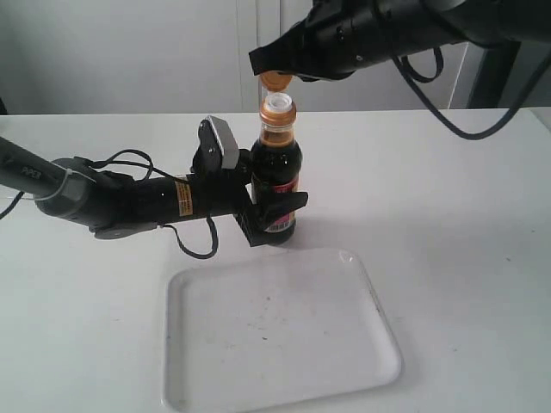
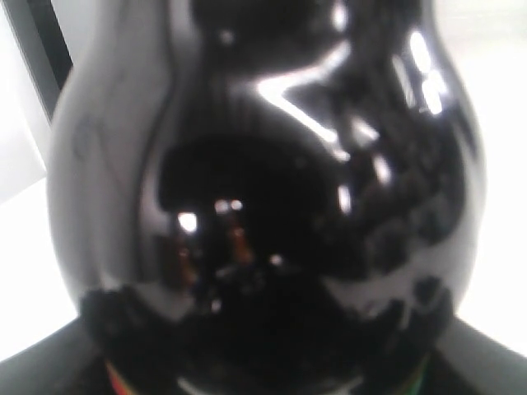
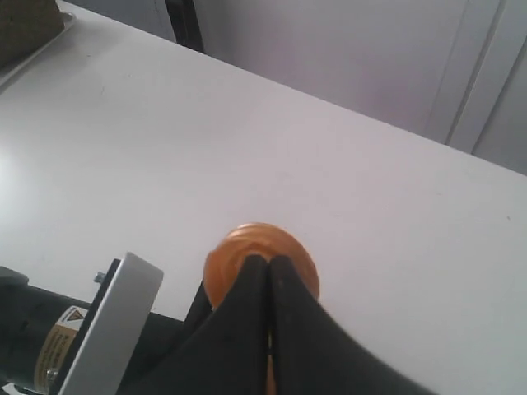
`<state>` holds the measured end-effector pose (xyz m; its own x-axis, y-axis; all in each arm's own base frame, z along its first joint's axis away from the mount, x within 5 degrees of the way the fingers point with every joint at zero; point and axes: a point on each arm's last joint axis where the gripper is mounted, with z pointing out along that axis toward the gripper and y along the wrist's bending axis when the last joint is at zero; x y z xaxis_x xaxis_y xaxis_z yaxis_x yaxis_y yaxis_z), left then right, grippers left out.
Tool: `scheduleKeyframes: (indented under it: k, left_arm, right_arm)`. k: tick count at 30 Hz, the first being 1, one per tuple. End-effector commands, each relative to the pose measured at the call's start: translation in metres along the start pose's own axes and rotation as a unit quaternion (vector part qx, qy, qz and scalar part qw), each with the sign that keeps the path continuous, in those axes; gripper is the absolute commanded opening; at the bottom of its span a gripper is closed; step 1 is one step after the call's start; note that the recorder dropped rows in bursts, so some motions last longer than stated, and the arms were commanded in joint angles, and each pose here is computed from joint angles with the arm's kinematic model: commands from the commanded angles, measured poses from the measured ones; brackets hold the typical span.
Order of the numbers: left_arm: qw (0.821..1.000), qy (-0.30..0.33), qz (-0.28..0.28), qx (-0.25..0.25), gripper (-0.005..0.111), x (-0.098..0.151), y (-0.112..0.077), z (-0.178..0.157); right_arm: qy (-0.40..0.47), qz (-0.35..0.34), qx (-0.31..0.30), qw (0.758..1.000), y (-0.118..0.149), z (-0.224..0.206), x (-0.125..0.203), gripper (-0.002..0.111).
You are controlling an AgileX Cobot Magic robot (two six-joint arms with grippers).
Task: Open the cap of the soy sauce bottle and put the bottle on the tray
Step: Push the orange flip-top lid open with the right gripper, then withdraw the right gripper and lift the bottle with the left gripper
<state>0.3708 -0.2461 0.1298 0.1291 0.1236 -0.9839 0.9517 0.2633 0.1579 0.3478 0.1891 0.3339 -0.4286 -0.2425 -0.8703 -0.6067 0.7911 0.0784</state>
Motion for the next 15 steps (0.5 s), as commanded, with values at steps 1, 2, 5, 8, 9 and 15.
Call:
scheduleKeyframes:
  k: [1,2,5,8,9,15]
  left_arm:
    - [0.999,0.032,0.013,0.010,0.000,0.008,-0.003,-0.001]
    - [0.999,0.032,0.013,0.010,0.000,0.008,-0.003,-0.001]
    - [0.999,0.032,0.013,0.010,0.000,0.008,-0.003,-0.001]
    - [0.999,0.031,0.009,0.007,0.000,0.008,-0.003,-0.001]
    - [0.999,0.031,0.009,0.007,0.000,0.008,-0.003,-0.001]
    - [1.000,0.029,0.004,0.003,0.000,0.007,-0.002,-0.001]
  right_arm:
    - [-0.002,-0.035,0.006,0.999,-0.002,-0.023,-0.010,0.000]
    - [0.009,-0.042,0.008,0.999,-0.006,-0.029,-0.010,0.000]
    - [0.050,-0.049,0.016,0.997,-0.018,-0.037,-0.004,0.000]
    - [0.096,-0.047,0.044,0.993,-0.035,-0.046,0.004,0.000]
    - [0.108,-0.047,0.059,0.991,-0.041,-0.050,0.006,0.000]
    - [0.151,-0.052,0.129,0.979,-0.063,-0.070,0.011,0.000]
